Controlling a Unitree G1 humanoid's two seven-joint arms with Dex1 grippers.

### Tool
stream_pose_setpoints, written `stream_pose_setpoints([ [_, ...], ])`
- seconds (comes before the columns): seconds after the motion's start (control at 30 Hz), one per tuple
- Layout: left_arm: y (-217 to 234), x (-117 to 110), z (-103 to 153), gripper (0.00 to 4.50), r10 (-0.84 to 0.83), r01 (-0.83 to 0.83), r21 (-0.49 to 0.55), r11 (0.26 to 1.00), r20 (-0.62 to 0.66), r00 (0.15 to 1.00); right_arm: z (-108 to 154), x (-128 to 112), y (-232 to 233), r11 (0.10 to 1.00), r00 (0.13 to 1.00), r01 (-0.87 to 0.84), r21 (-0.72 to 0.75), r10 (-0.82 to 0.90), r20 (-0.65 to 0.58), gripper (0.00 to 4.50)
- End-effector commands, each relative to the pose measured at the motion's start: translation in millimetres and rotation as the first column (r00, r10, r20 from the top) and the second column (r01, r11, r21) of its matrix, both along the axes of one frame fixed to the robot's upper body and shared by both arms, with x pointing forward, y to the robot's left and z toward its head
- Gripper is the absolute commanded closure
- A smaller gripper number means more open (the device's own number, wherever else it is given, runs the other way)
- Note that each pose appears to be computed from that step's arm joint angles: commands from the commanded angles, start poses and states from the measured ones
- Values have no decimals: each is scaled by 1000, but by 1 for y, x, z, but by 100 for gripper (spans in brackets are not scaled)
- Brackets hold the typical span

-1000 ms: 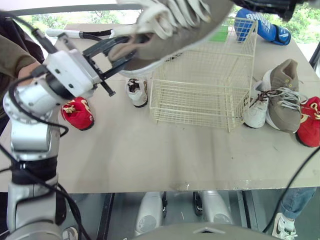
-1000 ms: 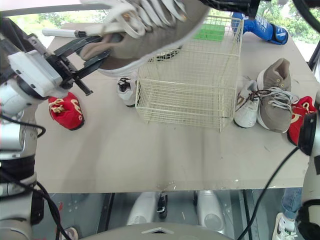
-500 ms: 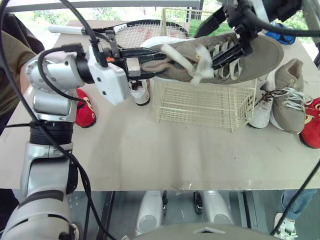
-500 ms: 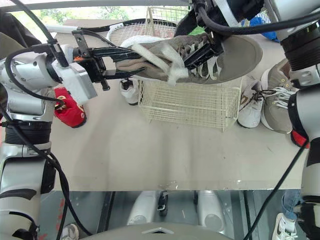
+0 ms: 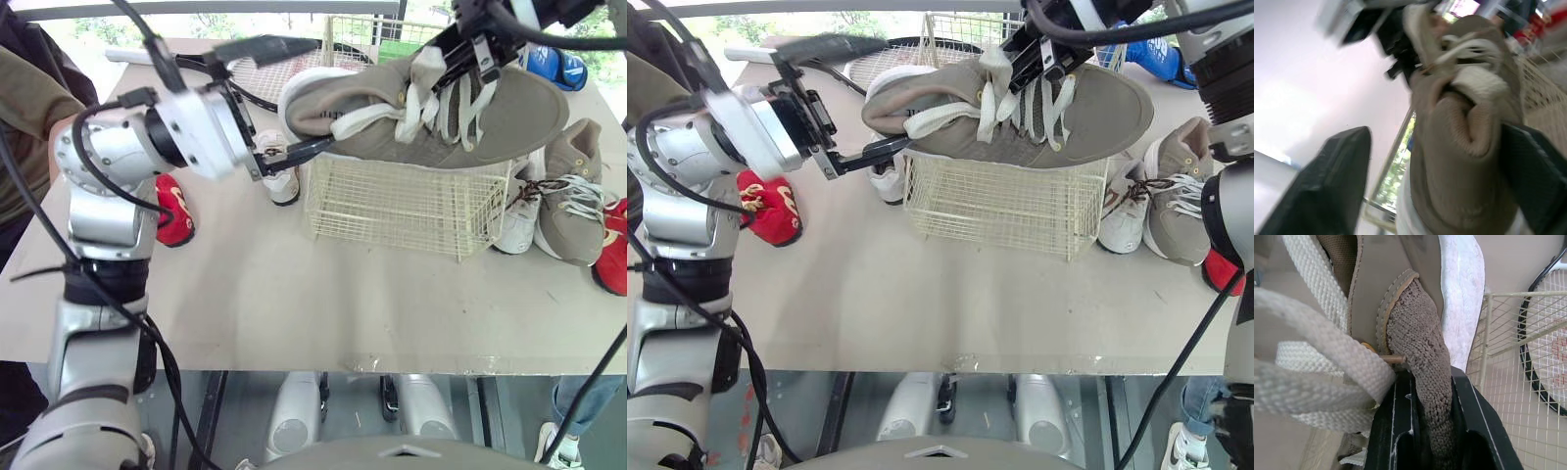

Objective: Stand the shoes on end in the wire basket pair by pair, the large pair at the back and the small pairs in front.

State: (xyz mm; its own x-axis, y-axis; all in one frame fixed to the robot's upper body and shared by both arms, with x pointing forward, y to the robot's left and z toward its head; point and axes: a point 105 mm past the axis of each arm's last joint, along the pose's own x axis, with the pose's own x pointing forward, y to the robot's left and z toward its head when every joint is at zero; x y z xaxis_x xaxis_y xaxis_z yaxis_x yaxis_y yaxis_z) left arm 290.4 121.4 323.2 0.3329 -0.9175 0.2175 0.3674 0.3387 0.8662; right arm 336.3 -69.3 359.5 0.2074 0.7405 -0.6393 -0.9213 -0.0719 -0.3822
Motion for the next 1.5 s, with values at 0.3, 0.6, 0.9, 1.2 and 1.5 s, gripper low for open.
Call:
stream_pose_setpoints([
  [0.3, 50, -52, -51, 22, -122, -259, -494, 830, -614, 780, 90, -24, -14, 617, 990, -121, 777, 20, 139, 450],
  [0.6, 52, -74, -88, 22, -135, -340, -478, 810, -716, 685, 95, 10, 6, 97, 893, -246, 964, -364, 264, 450],
  [0.9, 57, -70, -93, 22, -95, -380, -473, 795, -716, 692, 47, 47, 37, 43, 793, -272, 961, -555, 249, 450],
  [1.2, 59, -73, -92, 22, -55, -416, -476, 775, -706, 706, -34, 70, 57, 95, 832, -101, 990, -538, 137, 450],
  [1.5, 54, -71, -94, 19, -69, -416, -470, 779, -723, 687, -85, 84, 41, -15, 933, 256, 967, -258, -251, 38],
])
